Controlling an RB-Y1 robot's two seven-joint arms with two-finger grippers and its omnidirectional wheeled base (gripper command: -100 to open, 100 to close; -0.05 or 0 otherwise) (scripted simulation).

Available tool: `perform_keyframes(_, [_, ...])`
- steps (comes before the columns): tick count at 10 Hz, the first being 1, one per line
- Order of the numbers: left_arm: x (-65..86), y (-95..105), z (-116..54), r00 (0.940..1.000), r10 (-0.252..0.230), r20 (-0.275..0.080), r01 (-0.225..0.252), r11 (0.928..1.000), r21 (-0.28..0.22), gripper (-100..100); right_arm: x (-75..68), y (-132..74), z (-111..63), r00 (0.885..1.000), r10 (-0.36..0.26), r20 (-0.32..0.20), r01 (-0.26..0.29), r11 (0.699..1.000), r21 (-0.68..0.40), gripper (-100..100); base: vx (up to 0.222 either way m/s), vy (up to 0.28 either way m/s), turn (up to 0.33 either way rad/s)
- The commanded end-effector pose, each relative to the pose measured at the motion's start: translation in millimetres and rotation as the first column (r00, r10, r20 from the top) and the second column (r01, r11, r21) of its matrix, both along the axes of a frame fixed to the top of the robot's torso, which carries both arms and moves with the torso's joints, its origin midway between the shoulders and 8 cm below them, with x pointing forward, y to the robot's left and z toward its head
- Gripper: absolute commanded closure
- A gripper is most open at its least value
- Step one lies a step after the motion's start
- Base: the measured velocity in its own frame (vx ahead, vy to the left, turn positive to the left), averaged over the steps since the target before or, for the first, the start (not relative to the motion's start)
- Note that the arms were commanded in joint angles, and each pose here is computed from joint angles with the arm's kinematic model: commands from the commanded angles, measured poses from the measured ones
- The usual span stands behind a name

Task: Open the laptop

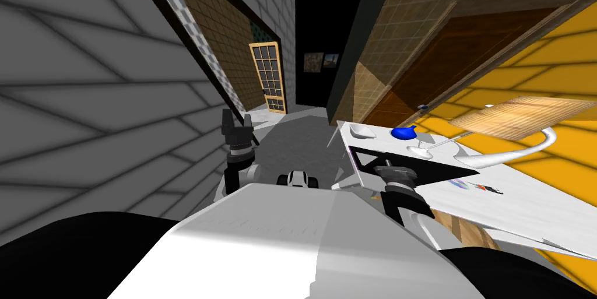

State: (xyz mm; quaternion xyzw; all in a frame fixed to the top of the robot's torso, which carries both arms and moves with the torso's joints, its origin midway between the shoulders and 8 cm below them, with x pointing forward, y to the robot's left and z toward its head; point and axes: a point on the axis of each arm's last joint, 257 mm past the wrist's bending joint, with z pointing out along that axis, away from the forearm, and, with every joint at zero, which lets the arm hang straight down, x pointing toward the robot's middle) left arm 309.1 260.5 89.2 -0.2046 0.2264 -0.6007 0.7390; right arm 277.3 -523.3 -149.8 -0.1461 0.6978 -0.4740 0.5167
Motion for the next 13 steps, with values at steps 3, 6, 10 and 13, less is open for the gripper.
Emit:
perform_keyframes(3, [0.0,0.0,0.0,1.0000,0.000,0.000,0.000,1.0000,0.000,0,32.5,81.9,-4.2,0.979,0.206,-0.005,-0.206,0.979,0.003,100,0.098,-0.045,-0.380])
perform_keyframes(6, [0.1,-0.1,0.1,1.0000,0.000,0.000,0.000,1.0000,0.000,0,38.8,105.9,-3.5,0.965,0.262,-0.002,-0.262,0.965,0.002,100,0.066,-0.018,-0.224])
perform_keyframes(10, [0.0,0.0,0.0,1.0000,0.000,0.000,0.000,1.0000,0.000,0,51.4,176.7,4.0,0.909,0.416,0.018,-0.416,0.909,-0.006,100,0.119,-0.007,-0.419])
perform_keyframes(13, [0.1,-0.1,0.1,1.0000,0.000,0.000,0.000,1.0000,0.000,0,42.0,171.1,0.6,0.913,0.407,0.000,-0.407,0.913,0.006,-100,0.063,0.002,-0.106])
